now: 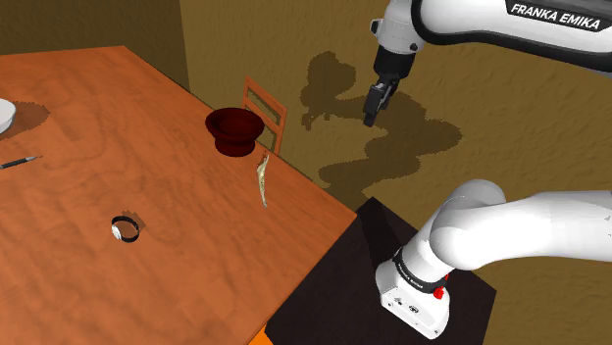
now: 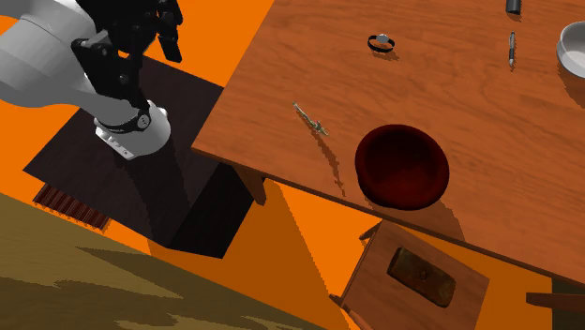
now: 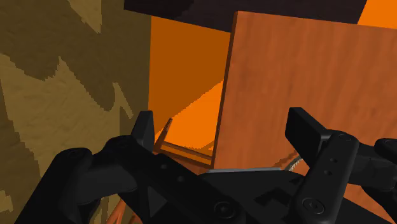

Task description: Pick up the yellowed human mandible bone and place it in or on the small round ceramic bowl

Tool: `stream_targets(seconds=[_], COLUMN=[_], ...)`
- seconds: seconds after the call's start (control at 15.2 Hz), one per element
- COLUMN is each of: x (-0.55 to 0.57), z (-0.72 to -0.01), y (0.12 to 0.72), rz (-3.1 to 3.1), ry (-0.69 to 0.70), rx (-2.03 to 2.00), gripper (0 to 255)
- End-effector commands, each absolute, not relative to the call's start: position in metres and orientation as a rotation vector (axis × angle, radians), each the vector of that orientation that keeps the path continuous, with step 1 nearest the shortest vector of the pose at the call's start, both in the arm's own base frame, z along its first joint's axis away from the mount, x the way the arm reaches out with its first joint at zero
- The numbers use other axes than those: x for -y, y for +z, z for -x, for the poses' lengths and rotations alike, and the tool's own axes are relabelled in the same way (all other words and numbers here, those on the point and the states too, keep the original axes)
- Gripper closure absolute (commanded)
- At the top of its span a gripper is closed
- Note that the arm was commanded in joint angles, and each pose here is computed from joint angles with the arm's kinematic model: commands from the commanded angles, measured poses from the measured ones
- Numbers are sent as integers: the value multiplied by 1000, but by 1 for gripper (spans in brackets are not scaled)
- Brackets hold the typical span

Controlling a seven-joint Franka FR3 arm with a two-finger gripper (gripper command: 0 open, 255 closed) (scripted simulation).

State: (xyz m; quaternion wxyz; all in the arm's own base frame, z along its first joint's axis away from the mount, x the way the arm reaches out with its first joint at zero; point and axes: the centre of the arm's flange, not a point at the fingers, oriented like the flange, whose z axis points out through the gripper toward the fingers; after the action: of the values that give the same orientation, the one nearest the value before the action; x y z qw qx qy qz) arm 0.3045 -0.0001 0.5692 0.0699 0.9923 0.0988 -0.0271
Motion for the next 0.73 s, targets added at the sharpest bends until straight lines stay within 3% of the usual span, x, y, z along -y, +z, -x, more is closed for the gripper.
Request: stream_targets(seconds=[0.0, 0.66], x=[0, -59], z=[-305, -323], y=[569, 471], rz=[-2986, -3126], ry=[-81, 89], rx=[-297, 148], gripper=[0, 0])
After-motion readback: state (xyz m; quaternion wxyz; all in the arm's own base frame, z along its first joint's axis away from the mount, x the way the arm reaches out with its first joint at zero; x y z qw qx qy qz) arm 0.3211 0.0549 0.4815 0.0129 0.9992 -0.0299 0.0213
